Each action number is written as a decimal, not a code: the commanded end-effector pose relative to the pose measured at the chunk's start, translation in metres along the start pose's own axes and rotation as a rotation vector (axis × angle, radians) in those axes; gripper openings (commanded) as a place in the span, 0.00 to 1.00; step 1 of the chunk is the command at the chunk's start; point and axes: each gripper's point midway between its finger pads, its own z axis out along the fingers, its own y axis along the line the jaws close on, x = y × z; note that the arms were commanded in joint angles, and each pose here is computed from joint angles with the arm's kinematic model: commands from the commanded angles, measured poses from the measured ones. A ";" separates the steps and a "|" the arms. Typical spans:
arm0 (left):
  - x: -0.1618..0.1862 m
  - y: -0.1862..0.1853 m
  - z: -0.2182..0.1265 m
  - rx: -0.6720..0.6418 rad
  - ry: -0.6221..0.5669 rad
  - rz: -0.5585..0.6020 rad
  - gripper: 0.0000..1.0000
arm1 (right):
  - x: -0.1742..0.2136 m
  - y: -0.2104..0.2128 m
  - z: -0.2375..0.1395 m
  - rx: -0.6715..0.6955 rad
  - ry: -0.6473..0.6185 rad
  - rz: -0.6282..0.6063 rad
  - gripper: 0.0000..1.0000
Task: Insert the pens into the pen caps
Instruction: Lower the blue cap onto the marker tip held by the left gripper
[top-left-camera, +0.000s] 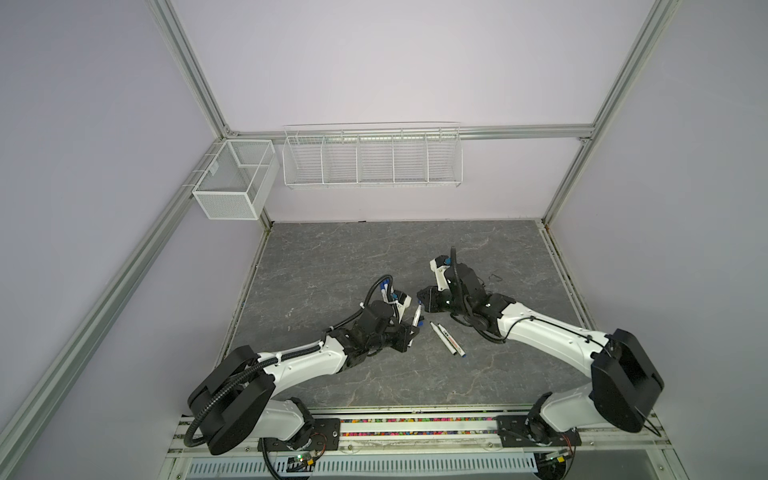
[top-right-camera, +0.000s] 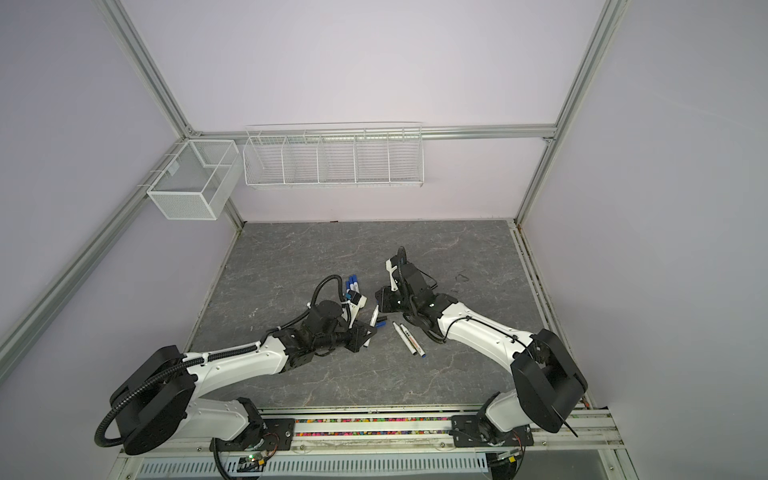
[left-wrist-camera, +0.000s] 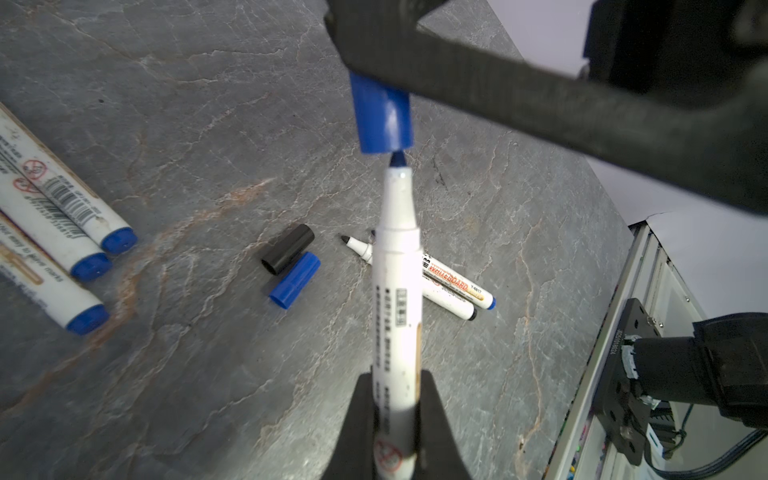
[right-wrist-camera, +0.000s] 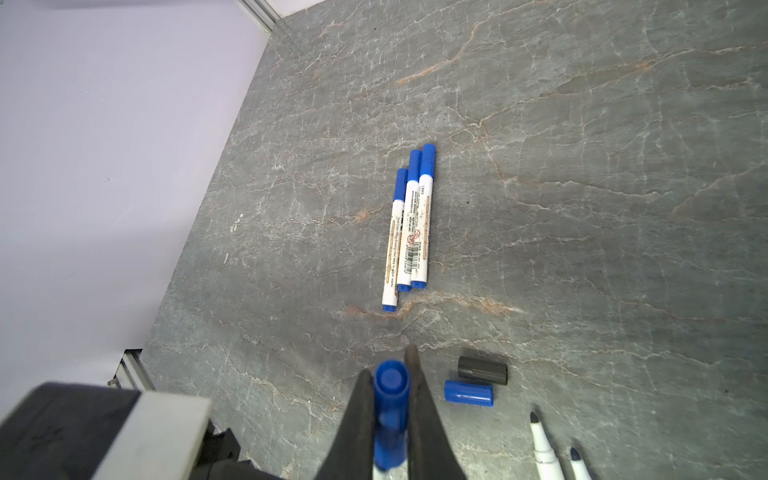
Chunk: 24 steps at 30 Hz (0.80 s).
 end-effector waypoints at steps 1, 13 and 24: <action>-0.012 -0.009 -0.002 0.020 -0.033 0.027 0.00 | 0.009 -0.004 -0.003 -0.004 0.025 0.009 0.07; -0.014 -0.009 -0.002 0.021 -0.043 0.024 0.00 | 0.027 0.009 -0.015 -0.156 0.126 0.058 0.06; -0.021 -0.011 -0.009 0.025 -0.091 0.020 0.00 | 0.050 -0.006 -0.033 -0.321 0.310 0.192 0.07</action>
